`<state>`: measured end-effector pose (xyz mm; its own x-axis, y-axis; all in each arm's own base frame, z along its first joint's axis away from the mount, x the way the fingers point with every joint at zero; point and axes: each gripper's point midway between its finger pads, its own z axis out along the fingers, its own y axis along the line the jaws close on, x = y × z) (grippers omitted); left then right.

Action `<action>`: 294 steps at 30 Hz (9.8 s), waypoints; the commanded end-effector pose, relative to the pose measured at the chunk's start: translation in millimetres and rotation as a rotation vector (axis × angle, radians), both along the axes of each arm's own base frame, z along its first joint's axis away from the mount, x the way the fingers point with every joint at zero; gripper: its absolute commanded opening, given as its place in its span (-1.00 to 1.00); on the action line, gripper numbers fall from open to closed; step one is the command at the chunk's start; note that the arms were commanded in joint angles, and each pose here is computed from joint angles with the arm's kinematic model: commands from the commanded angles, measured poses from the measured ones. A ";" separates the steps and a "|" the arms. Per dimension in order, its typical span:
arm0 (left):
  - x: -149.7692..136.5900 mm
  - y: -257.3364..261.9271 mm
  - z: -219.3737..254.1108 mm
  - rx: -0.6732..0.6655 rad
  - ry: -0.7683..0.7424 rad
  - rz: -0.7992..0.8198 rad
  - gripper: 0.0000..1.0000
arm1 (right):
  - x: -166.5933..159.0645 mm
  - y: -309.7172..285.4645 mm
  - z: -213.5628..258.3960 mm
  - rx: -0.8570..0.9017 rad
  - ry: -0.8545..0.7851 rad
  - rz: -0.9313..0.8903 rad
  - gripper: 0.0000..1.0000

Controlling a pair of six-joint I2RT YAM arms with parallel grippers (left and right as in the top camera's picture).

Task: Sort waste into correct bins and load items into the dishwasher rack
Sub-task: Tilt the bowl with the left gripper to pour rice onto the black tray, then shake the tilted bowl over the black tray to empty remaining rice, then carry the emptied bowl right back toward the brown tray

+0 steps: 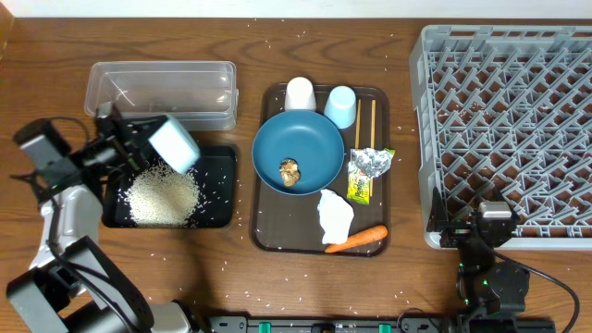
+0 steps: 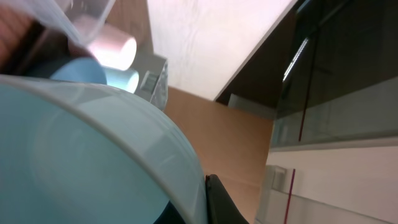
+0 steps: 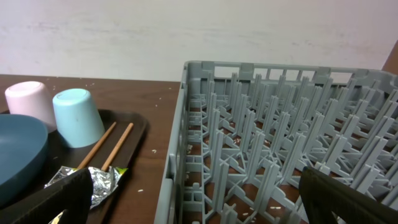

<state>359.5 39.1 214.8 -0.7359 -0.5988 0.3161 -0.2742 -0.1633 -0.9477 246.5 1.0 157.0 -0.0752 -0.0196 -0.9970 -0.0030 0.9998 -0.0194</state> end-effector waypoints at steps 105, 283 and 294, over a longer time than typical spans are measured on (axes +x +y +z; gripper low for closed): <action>-20.2 -122.0 -17.3 0.615 -0.104 -0.089 -0.88 | -0.3 0.7 -0.4 -0.008 0.000 0.003 0.99; -83.6 -16.0 -8.1 1.335 -0.131 0.169 -0.88 | -0.3 0.7 -0.4 -0.008 0.000 0.003 0.98; -117.6 -69.6 -23.2 1.398 -0.022 0.102 -0.87 | -0.3 0.7 -0.3 -0.008 -0.001 0.003 0.99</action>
<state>244.3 -24.0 194.5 -0.6790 -0.4007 -0.6151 -0.2342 0.9123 -0.3358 246.5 1.0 157.0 -0.0752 -0.0196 -0.9970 -0.0030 0.9998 -0.0194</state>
